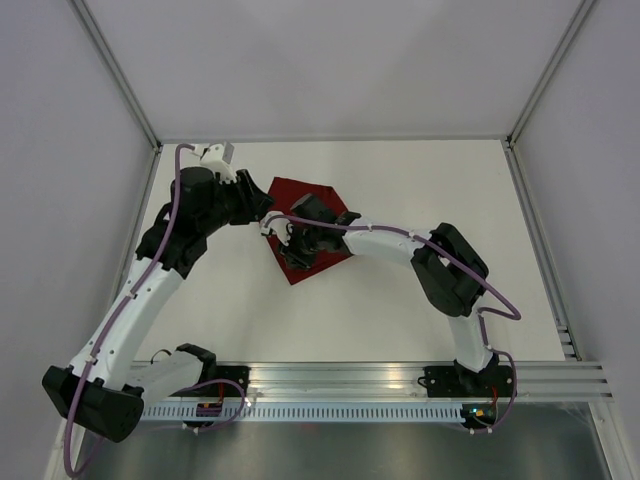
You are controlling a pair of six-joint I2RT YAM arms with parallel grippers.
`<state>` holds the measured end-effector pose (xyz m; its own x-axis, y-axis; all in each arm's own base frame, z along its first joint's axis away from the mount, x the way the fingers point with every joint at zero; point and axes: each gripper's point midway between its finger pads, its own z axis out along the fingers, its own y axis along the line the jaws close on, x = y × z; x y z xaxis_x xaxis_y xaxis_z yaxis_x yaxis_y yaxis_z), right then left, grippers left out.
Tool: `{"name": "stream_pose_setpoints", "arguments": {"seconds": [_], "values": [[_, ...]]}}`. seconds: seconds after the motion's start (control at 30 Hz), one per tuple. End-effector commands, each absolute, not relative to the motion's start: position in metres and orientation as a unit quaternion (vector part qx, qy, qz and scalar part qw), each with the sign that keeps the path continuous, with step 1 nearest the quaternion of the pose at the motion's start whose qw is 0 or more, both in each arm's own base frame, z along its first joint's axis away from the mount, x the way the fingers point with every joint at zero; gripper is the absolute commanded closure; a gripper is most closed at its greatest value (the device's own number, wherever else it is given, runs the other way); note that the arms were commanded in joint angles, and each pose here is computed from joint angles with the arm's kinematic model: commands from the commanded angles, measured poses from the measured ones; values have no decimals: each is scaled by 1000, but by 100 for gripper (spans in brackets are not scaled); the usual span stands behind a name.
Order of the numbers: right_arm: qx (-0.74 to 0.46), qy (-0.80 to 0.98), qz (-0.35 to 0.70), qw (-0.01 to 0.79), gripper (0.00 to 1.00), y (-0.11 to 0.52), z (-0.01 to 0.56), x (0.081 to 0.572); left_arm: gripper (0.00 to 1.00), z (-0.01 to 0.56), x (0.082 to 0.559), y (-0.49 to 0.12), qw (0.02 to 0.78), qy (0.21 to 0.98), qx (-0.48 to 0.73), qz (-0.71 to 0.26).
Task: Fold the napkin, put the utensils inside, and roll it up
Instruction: Fold the napkin
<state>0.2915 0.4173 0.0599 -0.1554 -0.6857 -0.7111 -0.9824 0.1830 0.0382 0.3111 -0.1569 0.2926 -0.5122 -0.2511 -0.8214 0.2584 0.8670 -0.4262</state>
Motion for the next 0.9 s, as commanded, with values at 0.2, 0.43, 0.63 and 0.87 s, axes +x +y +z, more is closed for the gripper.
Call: {"name": "stream_pose_setpoints", "arguments": {"seconds": [0.2,0.43,0.63,0.87], "values": [[-539,736,279,301,65,413,92,307,52,289,317,-144,500,823,-88,-253],[-450,787,257,333,64,345,118,374,71,243,338,-127,474,830,-202,-214],[-374,844,183,337,62,262,105,417,97,180,359,-118,425,853,-251,-167],[-333,885,94,312,65,204,65,431,98,122,374,-100,379,877,-278,-104]]}}
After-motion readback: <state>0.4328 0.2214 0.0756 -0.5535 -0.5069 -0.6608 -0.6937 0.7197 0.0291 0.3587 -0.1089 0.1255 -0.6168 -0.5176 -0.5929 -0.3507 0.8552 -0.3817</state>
